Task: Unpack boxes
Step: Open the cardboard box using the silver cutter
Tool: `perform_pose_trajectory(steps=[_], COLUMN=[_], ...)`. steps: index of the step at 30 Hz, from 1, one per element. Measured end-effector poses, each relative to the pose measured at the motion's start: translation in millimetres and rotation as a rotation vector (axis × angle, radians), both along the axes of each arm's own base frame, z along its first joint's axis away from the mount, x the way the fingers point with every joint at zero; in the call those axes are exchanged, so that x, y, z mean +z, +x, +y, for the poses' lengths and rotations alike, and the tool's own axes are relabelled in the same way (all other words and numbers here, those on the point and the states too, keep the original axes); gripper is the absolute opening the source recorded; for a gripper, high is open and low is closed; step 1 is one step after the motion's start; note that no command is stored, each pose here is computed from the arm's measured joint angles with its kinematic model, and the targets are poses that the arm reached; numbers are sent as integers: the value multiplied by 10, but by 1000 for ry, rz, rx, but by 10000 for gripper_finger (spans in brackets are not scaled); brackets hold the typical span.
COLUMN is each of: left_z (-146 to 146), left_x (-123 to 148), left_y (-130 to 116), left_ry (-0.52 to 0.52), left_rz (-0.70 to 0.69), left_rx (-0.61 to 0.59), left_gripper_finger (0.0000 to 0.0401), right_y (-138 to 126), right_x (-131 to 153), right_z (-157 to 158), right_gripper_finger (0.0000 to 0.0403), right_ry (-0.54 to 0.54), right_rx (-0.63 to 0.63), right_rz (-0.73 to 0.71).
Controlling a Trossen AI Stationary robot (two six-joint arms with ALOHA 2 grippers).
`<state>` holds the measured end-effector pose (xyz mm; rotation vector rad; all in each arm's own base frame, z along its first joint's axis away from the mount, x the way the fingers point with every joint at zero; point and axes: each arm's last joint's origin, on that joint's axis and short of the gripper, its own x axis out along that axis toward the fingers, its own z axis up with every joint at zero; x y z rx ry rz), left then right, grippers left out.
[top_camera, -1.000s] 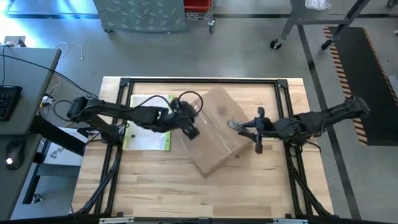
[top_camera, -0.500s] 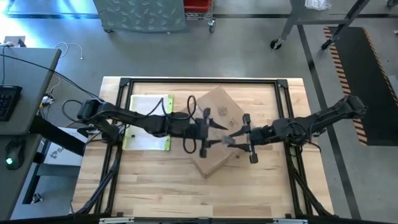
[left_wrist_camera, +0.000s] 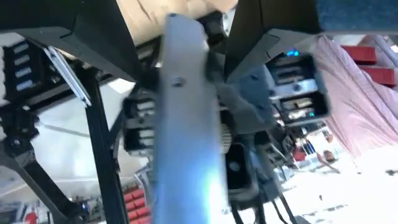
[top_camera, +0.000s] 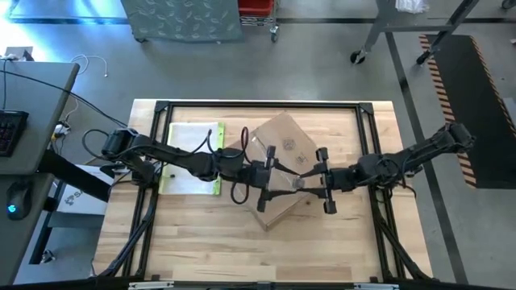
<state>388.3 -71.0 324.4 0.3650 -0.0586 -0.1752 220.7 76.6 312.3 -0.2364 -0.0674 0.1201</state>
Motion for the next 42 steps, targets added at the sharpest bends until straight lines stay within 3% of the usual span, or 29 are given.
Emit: perform_pose_trajectory(steps=[6, 14, 22, 27, 33, 39, 42], left_z=[-3, 13, 38, 32, 36, 76, 108], left_x=[65, 124, 115, 118, 116, 110, 167], left_y=[-28, -13, -2, -3, -3, -7, -55], left_ry=[-7, -47, -82, -83, -89, -111, -121], left_rz=[-32, -115, -107, -109, -105, -79, -74], left_rx=[-21, -10, 6, -14, -20, 11, 93], left_gripper_finger=[221, 221, 218, 185, 109, 109, 109], right_y=[-98, 14, 64, 64, 63, 61, 49], right_x=[11, -104, -99, -105, -116, -157, -230], right_z=[-13, 29, 49, 49, 47, 29, -7], right_gripper_finger=[112, 112, 112, 112, 112, 142, 171], right_ry=[9, -2, 5, 5, 2, -20, -99], right_rx=[-41, -35, -36, -36, -45, -106, -214], right_rz=[43, 89, 54, 60, 71, 112, 180])
